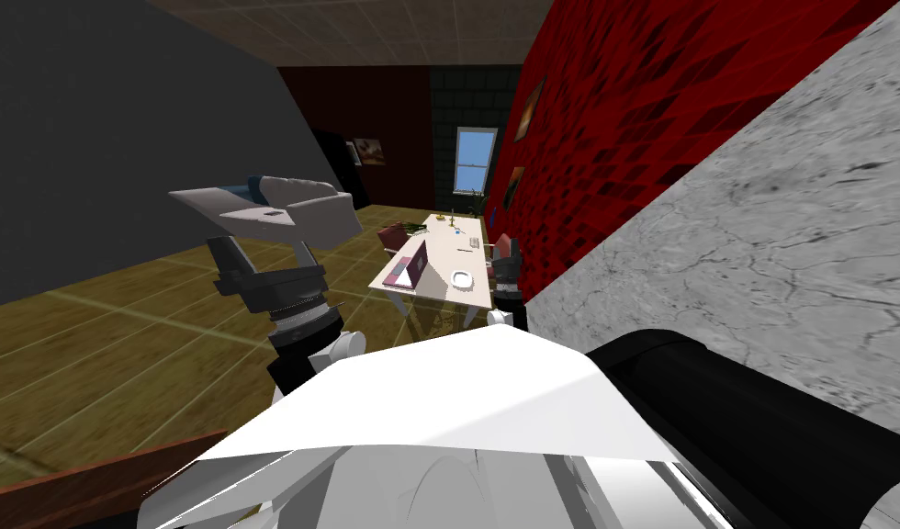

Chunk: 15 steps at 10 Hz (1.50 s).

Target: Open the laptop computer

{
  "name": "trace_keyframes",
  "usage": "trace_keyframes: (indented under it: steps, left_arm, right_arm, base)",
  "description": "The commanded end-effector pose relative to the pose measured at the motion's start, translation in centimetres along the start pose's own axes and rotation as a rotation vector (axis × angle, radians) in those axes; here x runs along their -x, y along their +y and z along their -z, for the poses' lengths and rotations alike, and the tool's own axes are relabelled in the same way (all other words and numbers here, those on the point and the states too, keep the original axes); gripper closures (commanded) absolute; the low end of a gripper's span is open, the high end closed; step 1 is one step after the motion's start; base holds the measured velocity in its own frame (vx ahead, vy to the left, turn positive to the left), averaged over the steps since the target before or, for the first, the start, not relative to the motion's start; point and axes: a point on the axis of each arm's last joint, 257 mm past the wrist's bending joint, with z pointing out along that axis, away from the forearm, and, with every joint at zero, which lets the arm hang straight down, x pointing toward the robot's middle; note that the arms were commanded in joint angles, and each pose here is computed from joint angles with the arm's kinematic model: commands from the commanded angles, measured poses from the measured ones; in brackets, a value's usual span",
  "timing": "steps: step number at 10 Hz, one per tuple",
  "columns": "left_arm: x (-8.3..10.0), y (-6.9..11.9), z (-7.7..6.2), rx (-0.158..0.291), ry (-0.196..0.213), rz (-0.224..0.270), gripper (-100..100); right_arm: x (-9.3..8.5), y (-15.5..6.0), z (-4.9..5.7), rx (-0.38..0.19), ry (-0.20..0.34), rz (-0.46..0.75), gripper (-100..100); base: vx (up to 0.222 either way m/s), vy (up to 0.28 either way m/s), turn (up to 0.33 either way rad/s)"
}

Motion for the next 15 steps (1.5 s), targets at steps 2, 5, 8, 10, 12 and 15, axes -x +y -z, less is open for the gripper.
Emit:
trace_keyframes:
  steps: [2,5,8,10,12,15]
  left_arm:
    - [0.0,0.0,0.0,0.000,0.000,0.000,0]
    - [0.0,0.0,0.0,0.000,0.000,0.000,0]
    - [0.0,0.0,0.0,0.000,0.000,0.000,0]
    - [-0.6,0.4,0.0,0.017,0.041,-0.012,-100]
    - [-1.3,1.2,0.1,0.050,0.096,-0.032,-100]
    - [-1.9,2.9,0.5,0.113,0.153,-0.065,-100]
  right_arm:
    - [0.0,0.0,0.0,0.000,0.000,0.000,0]
    - [0.0,0.0,0.0,0.000,0.000,0.000,0]
    - [0.0,0.0,0.0,0.000,0.000,0.000,0]
    - [0.0,0.0,0.0,0.000,0.000,0.000,0]
    - [0.0,0.0,0.0,0.000,0.000,0.000,0]
    - [0.0,0.0,0.0,0.000,0.000,0.000,0]
  base:
    - [0.000,0.000,0.000]
    - [0.000,0.000,0.000]
    - [0.000,0.000,0.000]
    - [0.005,-0.001,-0.014]
    - [0.009,-0.003,-0.049]
    - [0.016,-0.004,-0.062]
